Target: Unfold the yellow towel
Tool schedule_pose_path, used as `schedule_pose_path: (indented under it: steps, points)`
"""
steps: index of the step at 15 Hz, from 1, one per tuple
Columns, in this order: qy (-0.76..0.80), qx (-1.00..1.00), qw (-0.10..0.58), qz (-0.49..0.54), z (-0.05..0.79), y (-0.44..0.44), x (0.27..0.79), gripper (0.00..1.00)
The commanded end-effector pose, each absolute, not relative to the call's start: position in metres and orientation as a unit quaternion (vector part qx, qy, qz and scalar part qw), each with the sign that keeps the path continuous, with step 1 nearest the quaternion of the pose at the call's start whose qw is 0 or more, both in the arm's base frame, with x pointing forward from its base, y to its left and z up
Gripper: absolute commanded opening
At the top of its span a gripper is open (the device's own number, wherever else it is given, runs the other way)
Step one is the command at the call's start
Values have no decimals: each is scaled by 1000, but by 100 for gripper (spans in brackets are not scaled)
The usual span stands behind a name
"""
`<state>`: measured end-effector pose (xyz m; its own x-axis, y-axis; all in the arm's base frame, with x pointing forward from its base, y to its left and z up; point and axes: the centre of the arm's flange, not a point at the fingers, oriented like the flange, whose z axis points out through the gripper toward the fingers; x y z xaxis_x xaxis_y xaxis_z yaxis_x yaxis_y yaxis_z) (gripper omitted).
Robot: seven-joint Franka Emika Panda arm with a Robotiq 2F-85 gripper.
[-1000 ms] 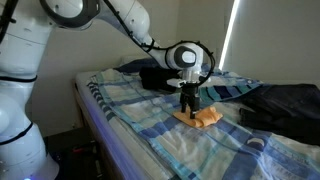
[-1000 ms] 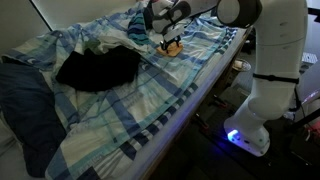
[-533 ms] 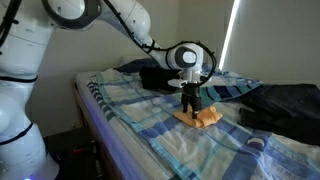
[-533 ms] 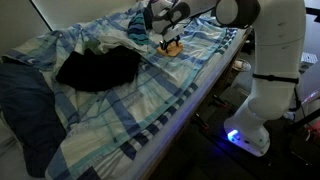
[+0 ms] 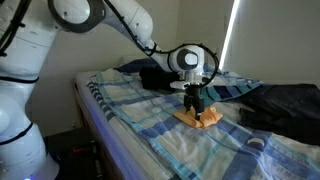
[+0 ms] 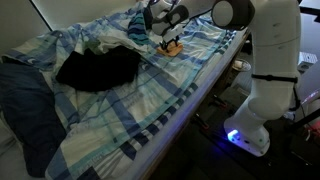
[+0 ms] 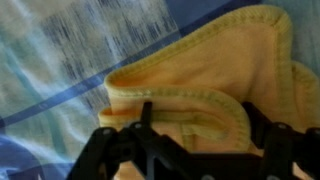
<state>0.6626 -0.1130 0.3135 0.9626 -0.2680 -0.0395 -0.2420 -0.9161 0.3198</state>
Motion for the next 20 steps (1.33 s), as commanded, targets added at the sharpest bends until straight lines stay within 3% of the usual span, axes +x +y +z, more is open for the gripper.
schedule_pose_path:
  steps: [1, 4, 5, 11, 17, 20]
  points:
    - [-128, 976, 175, -30, 307, -116, 673, 56]
    - [-127, 976, 176, -20, 315, -117, 675, 34]
    - [-128, 976, 176, -17, 318, -118, 676, 65]
    - [-132, 975, 180, -13, 323, -125, 678, 100]
    - [-135, 974, 181, -8, 325, -128, 679, 97]
    - [-137, 974, 180, -5, 329, -129, 680, 100]
